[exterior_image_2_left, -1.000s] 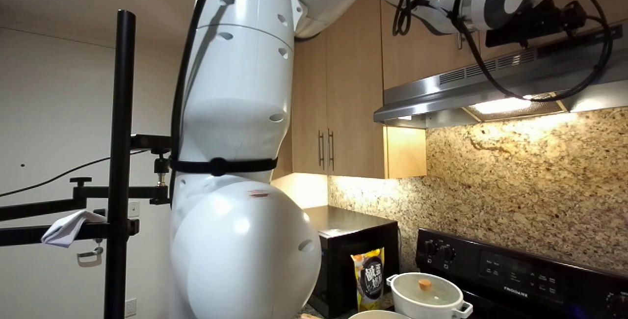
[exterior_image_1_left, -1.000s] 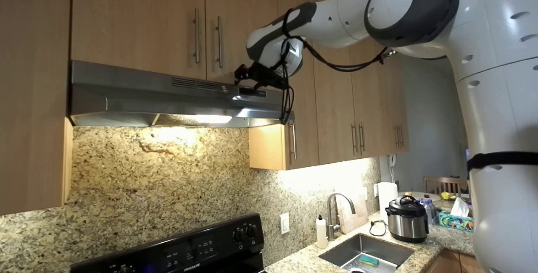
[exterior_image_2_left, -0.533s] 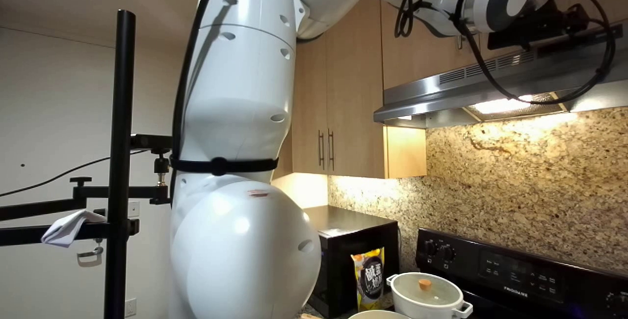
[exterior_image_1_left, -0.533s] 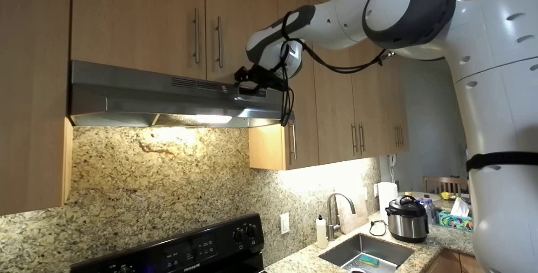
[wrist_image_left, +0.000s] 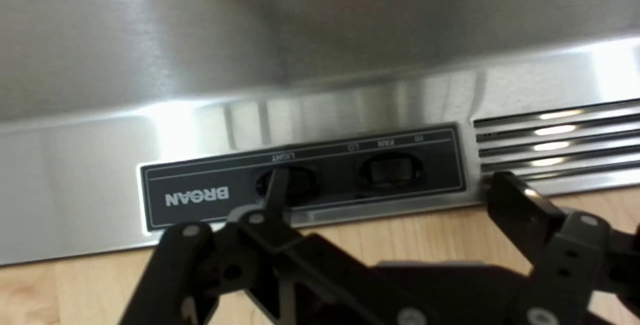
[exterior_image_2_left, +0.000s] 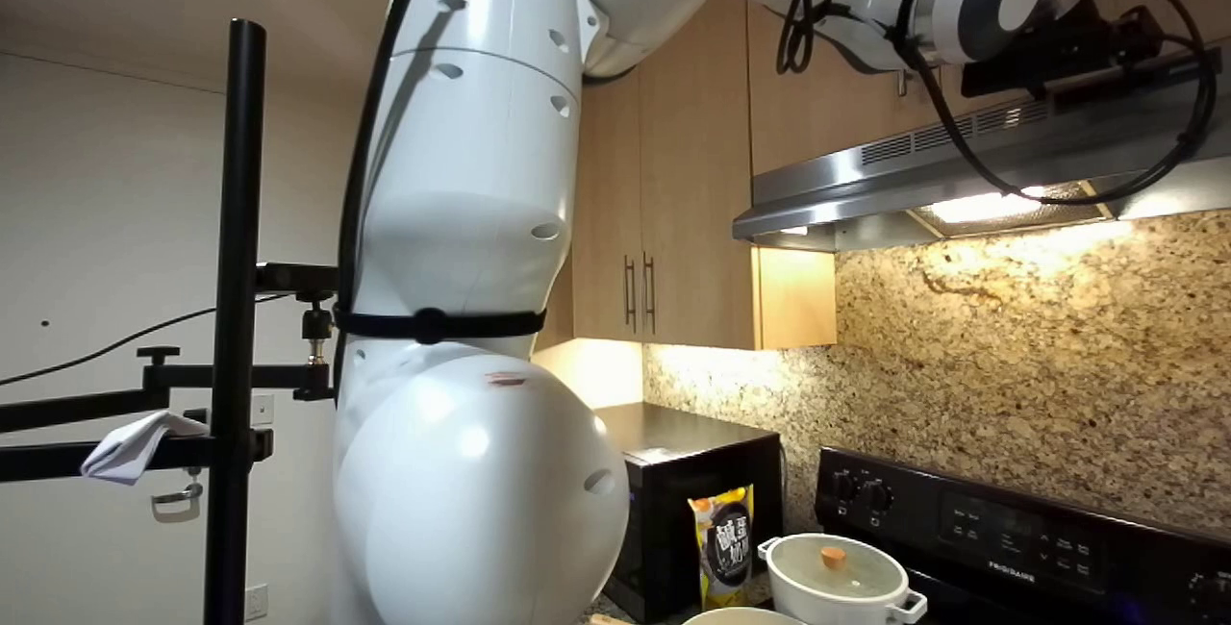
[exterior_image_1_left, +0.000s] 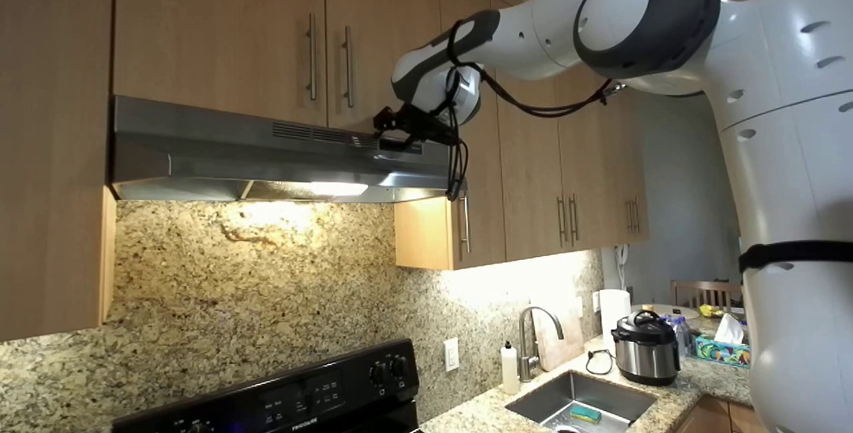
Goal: Switch off the stove light
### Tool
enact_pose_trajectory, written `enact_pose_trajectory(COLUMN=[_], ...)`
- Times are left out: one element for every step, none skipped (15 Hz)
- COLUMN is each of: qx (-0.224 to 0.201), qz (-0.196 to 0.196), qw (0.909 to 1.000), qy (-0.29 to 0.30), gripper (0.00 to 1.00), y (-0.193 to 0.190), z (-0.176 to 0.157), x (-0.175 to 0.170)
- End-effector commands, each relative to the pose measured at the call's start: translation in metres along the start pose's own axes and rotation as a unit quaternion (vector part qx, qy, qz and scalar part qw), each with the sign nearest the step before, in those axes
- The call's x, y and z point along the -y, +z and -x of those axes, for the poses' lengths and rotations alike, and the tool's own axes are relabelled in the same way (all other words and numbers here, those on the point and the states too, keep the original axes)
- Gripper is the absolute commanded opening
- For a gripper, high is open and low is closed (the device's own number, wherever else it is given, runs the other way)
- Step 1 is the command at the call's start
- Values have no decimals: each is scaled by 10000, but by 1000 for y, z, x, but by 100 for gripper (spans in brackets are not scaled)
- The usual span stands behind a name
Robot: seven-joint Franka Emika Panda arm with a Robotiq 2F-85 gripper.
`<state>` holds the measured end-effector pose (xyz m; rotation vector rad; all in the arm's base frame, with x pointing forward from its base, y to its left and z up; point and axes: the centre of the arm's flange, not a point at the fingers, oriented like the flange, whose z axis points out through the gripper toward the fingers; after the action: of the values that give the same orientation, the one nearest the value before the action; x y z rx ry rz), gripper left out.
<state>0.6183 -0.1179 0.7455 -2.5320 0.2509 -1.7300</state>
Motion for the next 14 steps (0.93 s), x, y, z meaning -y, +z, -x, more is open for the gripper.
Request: enact_pose_trajectory(qx=[115,131,149,174,209,215,197,184,142,121,100,98,95,77], qz=[256,285,309,341,356,346,320,303,243,203,104,61,-7,-37], qw=[9996,9995,9994,9993,9991,9992,9993,9994,9996,9997,9999,9999,9999,9999], qy=[-58,-51,-43,-36,-31,-27,-26,-24,-37,-44,-74,-88,-108,-112], gripper=[100,100,100,100,100,100,100,100,100,100,100,100,100,100], y=[21,22,23,26,28,29,26,25,19,16,9,7,3,1], z=[4,5,6,8,11,12,11,10,10,10,10,12,13,13], x=[-24,-27,-30,-34,-37,-36,-35,-33,-29,-26,-19,-16,-10,-7])
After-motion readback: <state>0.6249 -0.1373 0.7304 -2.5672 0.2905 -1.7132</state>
